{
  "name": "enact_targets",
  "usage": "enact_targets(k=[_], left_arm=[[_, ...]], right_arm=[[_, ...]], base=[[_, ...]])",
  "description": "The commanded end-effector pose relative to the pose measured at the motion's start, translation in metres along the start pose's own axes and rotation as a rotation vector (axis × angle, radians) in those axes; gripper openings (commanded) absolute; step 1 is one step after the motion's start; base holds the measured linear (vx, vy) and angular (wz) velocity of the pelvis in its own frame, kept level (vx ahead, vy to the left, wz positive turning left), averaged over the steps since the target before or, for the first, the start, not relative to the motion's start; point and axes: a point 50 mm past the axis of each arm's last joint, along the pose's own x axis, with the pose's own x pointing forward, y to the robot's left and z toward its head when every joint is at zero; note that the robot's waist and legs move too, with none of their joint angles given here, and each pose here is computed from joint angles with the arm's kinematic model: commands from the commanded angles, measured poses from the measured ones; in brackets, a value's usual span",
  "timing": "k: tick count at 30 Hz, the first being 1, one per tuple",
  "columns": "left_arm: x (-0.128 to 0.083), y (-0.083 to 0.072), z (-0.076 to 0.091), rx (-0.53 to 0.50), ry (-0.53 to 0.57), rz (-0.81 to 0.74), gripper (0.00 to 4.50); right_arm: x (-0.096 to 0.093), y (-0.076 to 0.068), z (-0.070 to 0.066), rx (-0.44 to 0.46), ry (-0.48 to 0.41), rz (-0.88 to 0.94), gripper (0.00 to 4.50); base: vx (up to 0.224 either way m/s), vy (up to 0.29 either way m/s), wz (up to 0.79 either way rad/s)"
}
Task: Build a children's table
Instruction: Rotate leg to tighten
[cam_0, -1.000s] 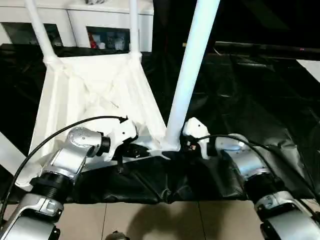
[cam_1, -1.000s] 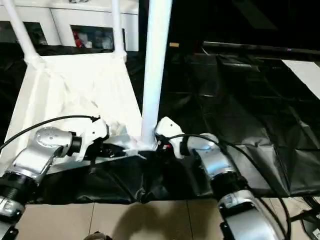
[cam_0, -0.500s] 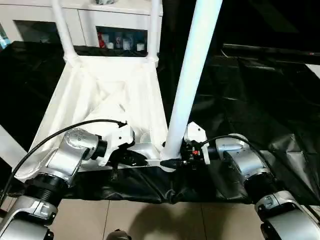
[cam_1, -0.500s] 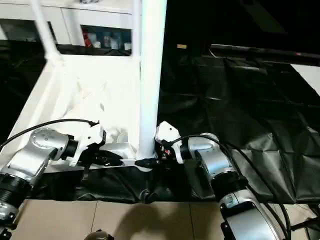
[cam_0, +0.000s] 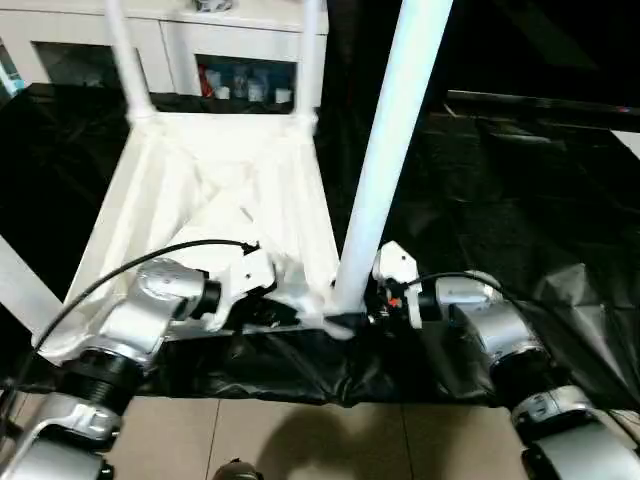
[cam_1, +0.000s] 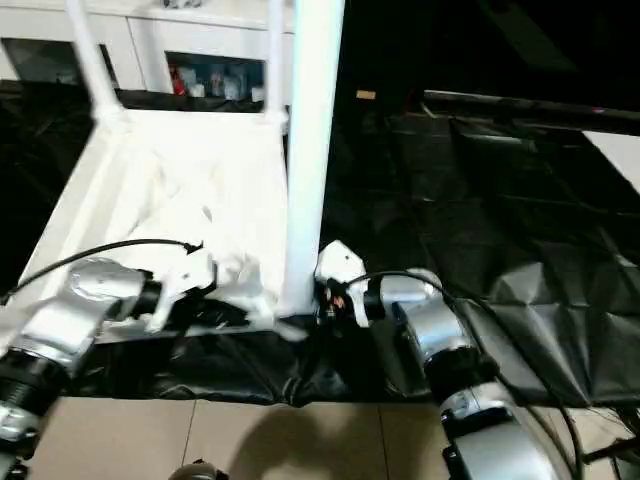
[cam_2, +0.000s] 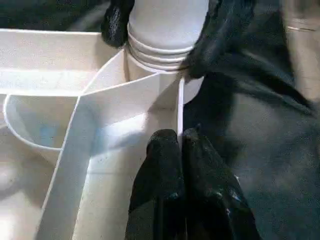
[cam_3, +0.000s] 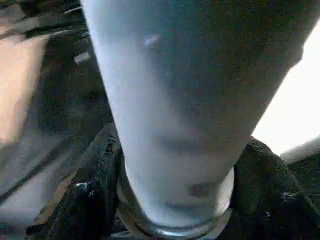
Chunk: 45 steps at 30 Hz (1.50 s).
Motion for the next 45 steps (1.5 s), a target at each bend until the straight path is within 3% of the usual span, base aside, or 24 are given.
enact_targets(k=[1, 6, 10, 11, 12, 13, 16, 20, 24, 29, 33, 39, 45], left_arm=[[0.025, -0.003, 0.013, -0.017, -0.061, 0.033, 0.00], [0.041, 0.001, 0.026, -0.016, -0.072, 0.126, 0.00], [0.055, 0.001, 0.038, -0.022, -0.096, 0.178, 0.00], [0.056, 0.001, 0.039, -0.019, -0.097, 0.177, 0.00], [0.057, 0.001, 0.039, -0.018, -0.098, 0.176, 0.00], [0.057, -0.001, 0.039, -0.007, -0.098, 0.160, 0.00], [0.055, -0.004, 0.037, 0.007, -0.101, 0.130, 0.00], [0.045, -0.010, 0.031, 0.041, -0.115, 0.027, 0.00], [0.041, -0.011, 0.028, 0.050, -0.118, -0.011, 0.00], [0.027, -0.009, 0.021, 0.071, -0.102, -0.083, 0.00], [0.018, -0.012, 0.018, 0.076, -0.105, -0.167, 0.00], [0.011, -0.013, 0.015, 0.067, -0.095, -0.202, 0.00], [0.009, -0.014, 0.013, 0.067, -0.102, -0.214, 0.00]], right_arm=[[0.021, 0.009, -0.001, 0.038, -0.020, -0.072, 2.66], [0.038, 0.012, -0.006, 0.136, -0.042, -0.263, 2.66], [0.058, 0.023, 0.001, 0.173, -0.081, -0.310, 2.66], [0.059, 0.023, 0.003, 0.167, -0.089, -0.311, 3.01], [0.060, 0.024, 0.003, 0.165, -0.093, -0.311, 3.01], [0.059, 0.021, 0.008, 0.181, -0.124, -0.317, 3.36], [0.056, 0.019, 0.011, 0.179, -0.138, -0.299, 3.42], [0.043, 0.015, 0.013, 0.091, -0.115, -0.173, 3.87], [0.036, 0.015, 0.011, 0.047, -0.093, -0.095, 3.87], [0.014, 0.014, 0.006, -0.051, -0.017, 0.111, 3.87], [0.000, 0.017, 0.006, -0.056, 0.013, 0.284, 3.87], [-0.008, 0.024, 0.003, -0.051, 0.051, 0.404, 3.19], [-0.009, 0.031, -0.002, -0.057, 0.074, 0.460, 2.82]], base=[[0.000, 0.000, 0.00], [0.000, 0.000, 0.00], [0.000, 0.000, 0.00], [0.000, 0.000, 0.00], [0.000, 0.000, 0.00], [0.000, 0.000, 0.00], [0.000, 0.000, 0.00], [0.000, 0.000, 0.00], [0.000, 0.000, 0.00], [0.000, 0.000, 0.00], [0.000, 0.000, 0.00], [0.000, 0.000, 0.00], [0.000, 0.000, 0.00]])
